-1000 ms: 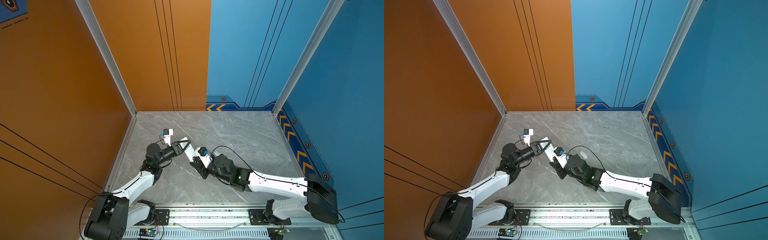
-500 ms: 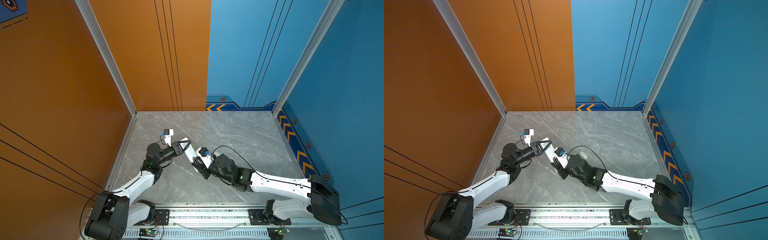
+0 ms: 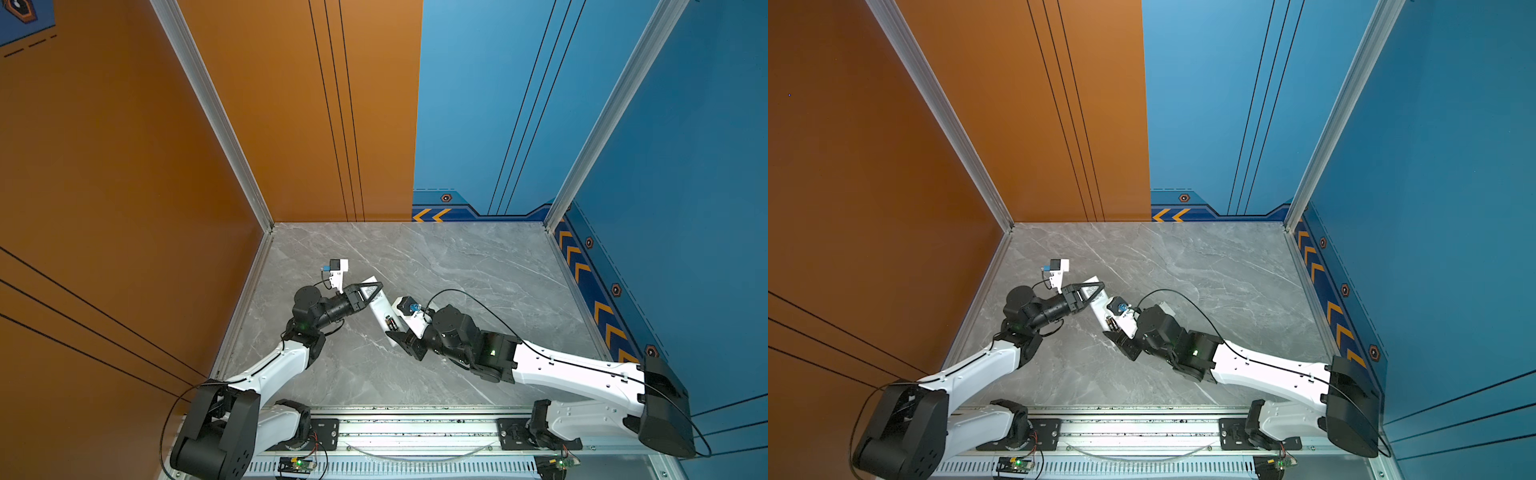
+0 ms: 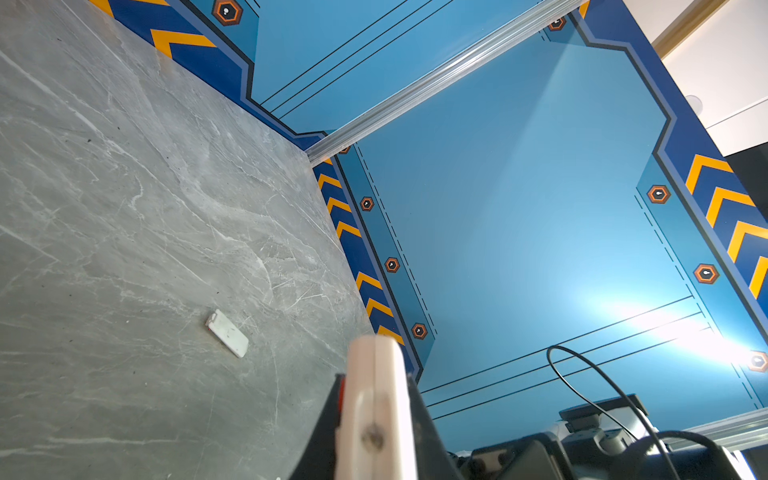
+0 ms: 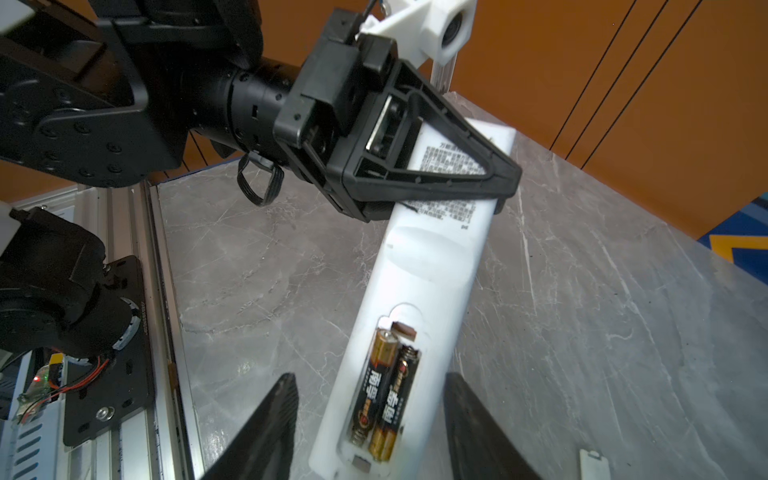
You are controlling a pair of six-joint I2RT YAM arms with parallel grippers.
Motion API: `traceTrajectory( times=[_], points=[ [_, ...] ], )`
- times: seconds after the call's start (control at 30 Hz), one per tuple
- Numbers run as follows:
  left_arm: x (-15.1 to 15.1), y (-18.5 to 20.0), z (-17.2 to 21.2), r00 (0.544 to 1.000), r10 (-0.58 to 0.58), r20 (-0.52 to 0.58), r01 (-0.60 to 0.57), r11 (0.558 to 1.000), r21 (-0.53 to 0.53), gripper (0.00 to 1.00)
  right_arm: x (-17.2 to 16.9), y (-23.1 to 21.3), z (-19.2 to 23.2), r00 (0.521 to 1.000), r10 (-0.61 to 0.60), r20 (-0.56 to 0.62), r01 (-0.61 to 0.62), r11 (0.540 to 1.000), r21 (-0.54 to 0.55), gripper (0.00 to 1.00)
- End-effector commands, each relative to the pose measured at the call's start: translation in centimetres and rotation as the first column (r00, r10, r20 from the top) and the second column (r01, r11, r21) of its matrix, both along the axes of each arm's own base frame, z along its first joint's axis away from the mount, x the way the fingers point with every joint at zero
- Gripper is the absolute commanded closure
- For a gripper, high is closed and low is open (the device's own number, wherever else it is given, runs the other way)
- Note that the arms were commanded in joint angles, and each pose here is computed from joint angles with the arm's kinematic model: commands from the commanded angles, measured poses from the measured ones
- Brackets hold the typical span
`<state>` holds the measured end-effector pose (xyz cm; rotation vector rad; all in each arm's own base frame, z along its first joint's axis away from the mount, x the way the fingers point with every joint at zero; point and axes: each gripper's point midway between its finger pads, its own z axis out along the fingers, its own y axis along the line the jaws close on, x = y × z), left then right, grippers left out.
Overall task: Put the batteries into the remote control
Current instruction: 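Open the right gripper and lift it off the seated battery, then press the right gripper fingertips down on the second battery to seat it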
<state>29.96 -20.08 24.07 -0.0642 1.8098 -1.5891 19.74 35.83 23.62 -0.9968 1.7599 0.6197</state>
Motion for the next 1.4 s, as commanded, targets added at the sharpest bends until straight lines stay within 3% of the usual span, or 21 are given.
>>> traceTrajectory(
  times=[0.0,0.23,0.37,0.63,0.83,1.37],
  points=[
    [-0.4,-0.1,1.2,0.999,-0.035,0.04,0.036,0.999,-0.019,1.0,-1.3,-0.7,1.4,0.997,0.069,0.025,-0.068,0.996,-0.05,0.4],
    [-0.6,0.1,0.6,0.998,-0.055,0.009,0.055,0.998,-0.013,1.0,-2.7,-2.2,0.6,0.98,0.199,0.028,-0.186,0.949,-0.254,0.34],
    [-0.7,0.1,0.1,0.998,-0.066,-0.014,0.066,0.998,0.009,1.0,-3.1,-2.3,0.8,0.967,0.252,0.016,-0.236,0.924,-0.3,0.34],
    [-1.2,0.0,-1.2,0.994,-0.087,-0.069,0.092,0.994,0.065,1.0,-2.7,-2.6,-0.2,0.956,0.294,0.015,-0.262,0.872,-0.415,0.45],
    [-1.7,-0.1,-1.5,0.991,-0.106,-0.082,0.112,0.991,0.075,1.0,-2.7,-1.9,-0.3,0.939,0.343,0.014,-0.3,0.841,-0.449,0.57],
    [-2.9,-1.1,-1.0,0.983,-0.169,-0.071,0.174,0.982,0.069,1.0,-2.7,0.3,-0.8,0.91,0.415,0.006,-0.361,0.798,-0.482,0.69]
  ],
)
